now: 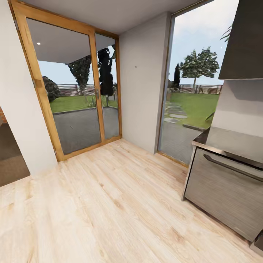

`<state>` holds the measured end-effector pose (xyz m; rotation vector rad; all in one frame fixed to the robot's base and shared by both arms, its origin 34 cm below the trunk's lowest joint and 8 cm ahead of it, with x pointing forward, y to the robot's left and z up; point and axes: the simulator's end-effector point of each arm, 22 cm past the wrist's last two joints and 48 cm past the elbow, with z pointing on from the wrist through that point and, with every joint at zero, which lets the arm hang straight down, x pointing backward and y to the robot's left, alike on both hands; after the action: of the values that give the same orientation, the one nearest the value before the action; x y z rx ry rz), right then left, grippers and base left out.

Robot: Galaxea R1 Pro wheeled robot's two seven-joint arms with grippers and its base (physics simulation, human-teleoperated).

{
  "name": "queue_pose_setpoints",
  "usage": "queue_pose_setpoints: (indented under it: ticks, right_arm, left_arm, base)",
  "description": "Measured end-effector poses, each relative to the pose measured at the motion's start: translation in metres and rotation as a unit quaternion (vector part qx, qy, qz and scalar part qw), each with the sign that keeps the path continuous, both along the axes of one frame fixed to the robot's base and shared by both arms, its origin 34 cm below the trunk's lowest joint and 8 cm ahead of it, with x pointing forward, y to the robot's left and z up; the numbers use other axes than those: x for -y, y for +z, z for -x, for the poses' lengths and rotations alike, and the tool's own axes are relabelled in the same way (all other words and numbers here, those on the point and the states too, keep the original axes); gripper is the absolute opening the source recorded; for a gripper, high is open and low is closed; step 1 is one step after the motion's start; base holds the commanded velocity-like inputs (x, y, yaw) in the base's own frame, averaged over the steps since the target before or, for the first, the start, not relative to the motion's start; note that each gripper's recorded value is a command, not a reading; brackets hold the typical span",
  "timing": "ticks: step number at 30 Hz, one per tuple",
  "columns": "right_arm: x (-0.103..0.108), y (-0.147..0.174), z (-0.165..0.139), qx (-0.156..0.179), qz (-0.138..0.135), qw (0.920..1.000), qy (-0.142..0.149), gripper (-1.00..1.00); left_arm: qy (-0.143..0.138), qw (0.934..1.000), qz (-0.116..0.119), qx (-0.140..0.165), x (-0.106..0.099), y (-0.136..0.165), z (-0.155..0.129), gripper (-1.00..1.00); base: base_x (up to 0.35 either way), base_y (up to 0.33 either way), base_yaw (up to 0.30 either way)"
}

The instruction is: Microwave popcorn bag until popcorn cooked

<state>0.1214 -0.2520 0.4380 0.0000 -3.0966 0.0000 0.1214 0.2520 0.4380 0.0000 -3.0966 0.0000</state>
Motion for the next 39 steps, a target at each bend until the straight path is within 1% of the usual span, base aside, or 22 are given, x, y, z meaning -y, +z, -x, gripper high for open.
queue_pose_setpoints:
  ticks: [5,10,12,15,19,23,26,39]
  right_arm:
    - [0.002,0.000,-0.001,0.000,0.002,1.0000,0.003,1.00]
    - [0.008,-0.001,-0.027,0.020,0.006,0.9998,0.003,1.00]
    - [0.015,-0.001,-0.034,0.027,0.009,0.9996,0.003,1.00]
    - [0.020,0.000,-0.043,0.036,0.012,0.9993,0.004,1.00]
    - [0.036,0.001,-0.054,0.048,0.022,0.9986,-0.003,1.00]
    - [0.054,0.002,-0.055,0.049,0.033,0.9983,-0.004,1.00]
    - [0.060,0.002,-0.056,0.050,0.037,0.9980,-0.005,1.00]
    - [0.059,0.002,-0.061,0.055,0.036,0.9978,-0.006,1.00]
  left_arm:
    - [0.003,1.0000,0.003,-0.004,0.000,0.000,0.007,1.00]
    - [0.006,0.9999,0.016,-0.002,0.020,0.000,0.004,1.00]
    - [0.006,0.9998,0.018,-0.002,0.024,0.001,0.004,1.00]
    - [0.006,0.9998,0.018,-0.002,0.024,0.001,0.003,1.00]
    - [0.003,0.9999,0.017,0.002,0.022,0.000,0.000,1.00]
    - [0.003,0.9998,0.017,0.006,0.022,0.000,-0.006,1.00]
    - [0.002,0.9998,0.017,0.009,0.022,0.000,-0.008,1.00]
    - [0.002,0.9998,0.017,0.009,0.022,0.000,-0.009,1.00]
  base:
    - [0.000,0.000,0.000]
    - [0.000,0.000,-0.013]
    - [0.000,0.000,-0.226]
    - [0.000,0.000,-0.279]
    - [0.000,0.000,-0.297]
    - [0.000,0.000,-0.300]
    - [0.000,0.000,-0.300]
    - [0.000,0.000,-0.300]
